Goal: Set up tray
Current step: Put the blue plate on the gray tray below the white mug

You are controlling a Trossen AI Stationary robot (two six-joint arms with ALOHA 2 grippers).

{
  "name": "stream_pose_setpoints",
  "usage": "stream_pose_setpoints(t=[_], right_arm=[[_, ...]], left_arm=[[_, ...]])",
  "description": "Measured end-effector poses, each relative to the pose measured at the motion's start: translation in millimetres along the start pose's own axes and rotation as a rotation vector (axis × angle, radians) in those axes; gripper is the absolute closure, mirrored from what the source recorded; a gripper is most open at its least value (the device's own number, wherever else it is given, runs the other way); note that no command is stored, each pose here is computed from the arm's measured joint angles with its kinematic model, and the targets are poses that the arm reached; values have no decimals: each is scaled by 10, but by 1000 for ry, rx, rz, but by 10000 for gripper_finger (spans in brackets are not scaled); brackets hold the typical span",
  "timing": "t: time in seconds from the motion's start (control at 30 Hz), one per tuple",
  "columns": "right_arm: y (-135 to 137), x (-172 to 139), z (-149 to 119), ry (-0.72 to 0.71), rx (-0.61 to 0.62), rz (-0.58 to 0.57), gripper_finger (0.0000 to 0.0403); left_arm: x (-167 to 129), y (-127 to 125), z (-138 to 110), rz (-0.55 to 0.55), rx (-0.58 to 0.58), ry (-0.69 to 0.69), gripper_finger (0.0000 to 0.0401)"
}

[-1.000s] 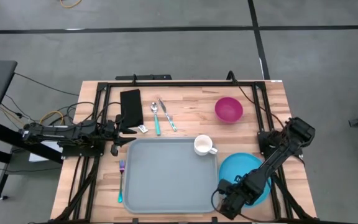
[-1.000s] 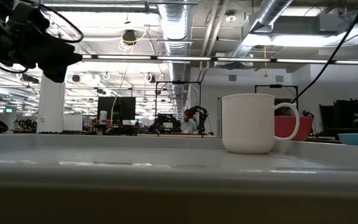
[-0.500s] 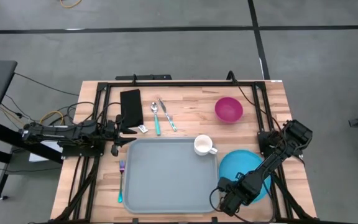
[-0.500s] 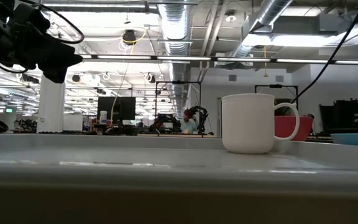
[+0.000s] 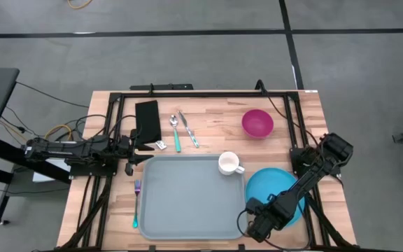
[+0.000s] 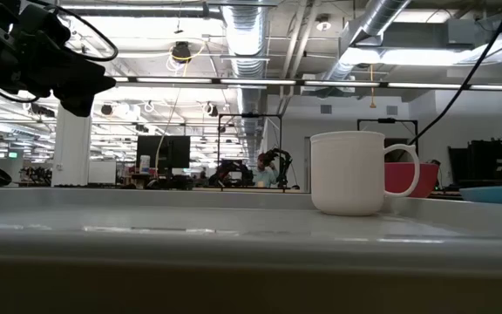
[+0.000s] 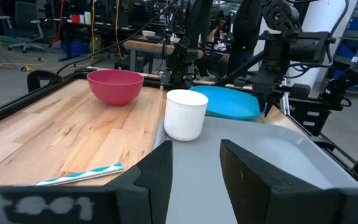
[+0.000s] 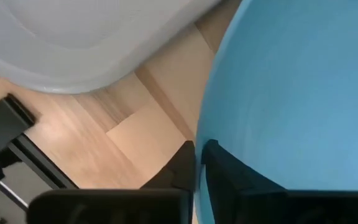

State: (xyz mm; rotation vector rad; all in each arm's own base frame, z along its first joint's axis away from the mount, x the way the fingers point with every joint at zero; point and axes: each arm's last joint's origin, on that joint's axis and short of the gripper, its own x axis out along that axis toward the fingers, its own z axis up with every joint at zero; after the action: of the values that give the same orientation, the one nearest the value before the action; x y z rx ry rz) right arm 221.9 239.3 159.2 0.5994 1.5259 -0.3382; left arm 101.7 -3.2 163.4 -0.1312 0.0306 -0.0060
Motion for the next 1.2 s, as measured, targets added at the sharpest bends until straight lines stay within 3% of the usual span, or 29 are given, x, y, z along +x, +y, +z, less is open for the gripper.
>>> stream_pose_setpoints(t=[0.4, 0.63, 0.87, 1.2], right_arm=[[187, -513, 188, -3, 130, 132, 395], [322, -830, 451, -47, 121, 245, 400], [317, -878, 647, -81, 68, 256, 402], [365, -883, 548, -81, 38, 265, 402]], left_arm=[[0, 0, 0, 0, 6, 0, 279], [0, 0, 0, 0, 22, 0, 279], [0, 0, 0, 0, 22, 0, 279], [0, 0, 1, 1, -45, -2, 279]])
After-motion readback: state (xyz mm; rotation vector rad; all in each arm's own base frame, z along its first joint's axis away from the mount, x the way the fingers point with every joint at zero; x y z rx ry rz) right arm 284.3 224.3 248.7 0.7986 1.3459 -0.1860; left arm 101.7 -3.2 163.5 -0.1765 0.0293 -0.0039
